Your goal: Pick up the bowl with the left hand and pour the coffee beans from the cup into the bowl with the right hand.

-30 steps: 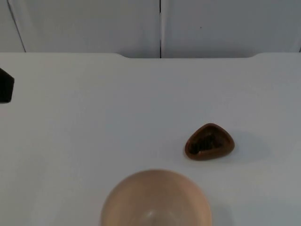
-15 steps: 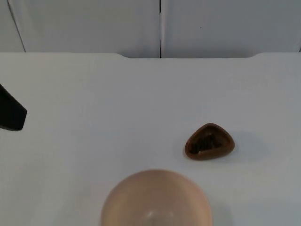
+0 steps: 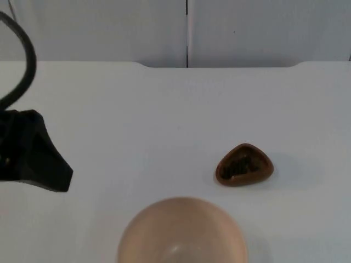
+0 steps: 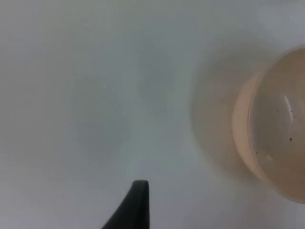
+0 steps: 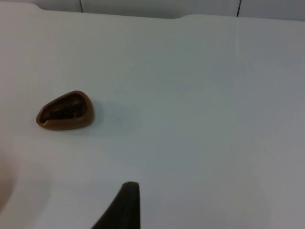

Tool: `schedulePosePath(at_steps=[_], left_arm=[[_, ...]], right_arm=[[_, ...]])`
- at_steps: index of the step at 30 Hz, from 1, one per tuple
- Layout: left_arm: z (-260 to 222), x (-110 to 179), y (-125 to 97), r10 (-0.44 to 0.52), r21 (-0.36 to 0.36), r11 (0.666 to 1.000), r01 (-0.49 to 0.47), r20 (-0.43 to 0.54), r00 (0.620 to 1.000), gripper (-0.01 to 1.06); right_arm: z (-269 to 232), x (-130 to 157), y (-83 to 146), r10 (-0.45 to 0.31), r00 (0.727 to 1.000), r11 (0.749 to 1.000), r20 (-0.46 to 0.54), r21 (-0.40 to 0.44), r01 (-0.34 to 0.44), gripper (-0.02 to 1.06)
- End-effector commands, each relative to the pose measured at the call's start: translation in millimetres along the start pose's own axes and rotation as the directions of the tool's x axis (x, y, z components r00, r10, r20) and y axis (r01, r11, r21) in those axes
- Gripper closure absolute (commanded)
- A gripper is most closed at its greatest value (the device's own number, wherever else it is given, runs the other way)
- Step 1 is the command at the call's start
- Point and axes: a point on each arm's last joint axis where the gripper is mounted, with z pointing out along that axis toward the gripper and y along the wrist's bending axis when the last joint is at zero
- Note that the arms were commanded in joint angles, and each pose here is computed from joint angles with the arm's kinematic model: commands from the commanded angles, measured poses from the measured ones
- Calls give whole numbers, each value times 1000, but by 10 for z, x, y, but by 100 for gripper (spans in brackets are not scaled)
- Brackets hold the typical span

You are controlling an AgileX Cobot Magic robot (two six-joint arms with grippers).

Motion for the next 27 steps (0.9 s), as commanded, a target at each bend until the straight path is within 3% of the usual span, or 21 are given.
schedulePosePath(at_steps=[1,12,27], left_arm=[[103,-12,-32,0,-4,1000,0,-25,1000,9],[582,-39,-132,12,-23,1000,-16,-147,989,9],[1114,-25,-269,-16,-47,999,9,-162,987,9]], right_arm=[[-5,-3,-5,-12,1000,1000,10,10,12,-1],[-5,-3,-5,-12,1000,1000,10,10,12,-1],[-5,-3,-5,-14,1000,1000,10,10,14,-1]])
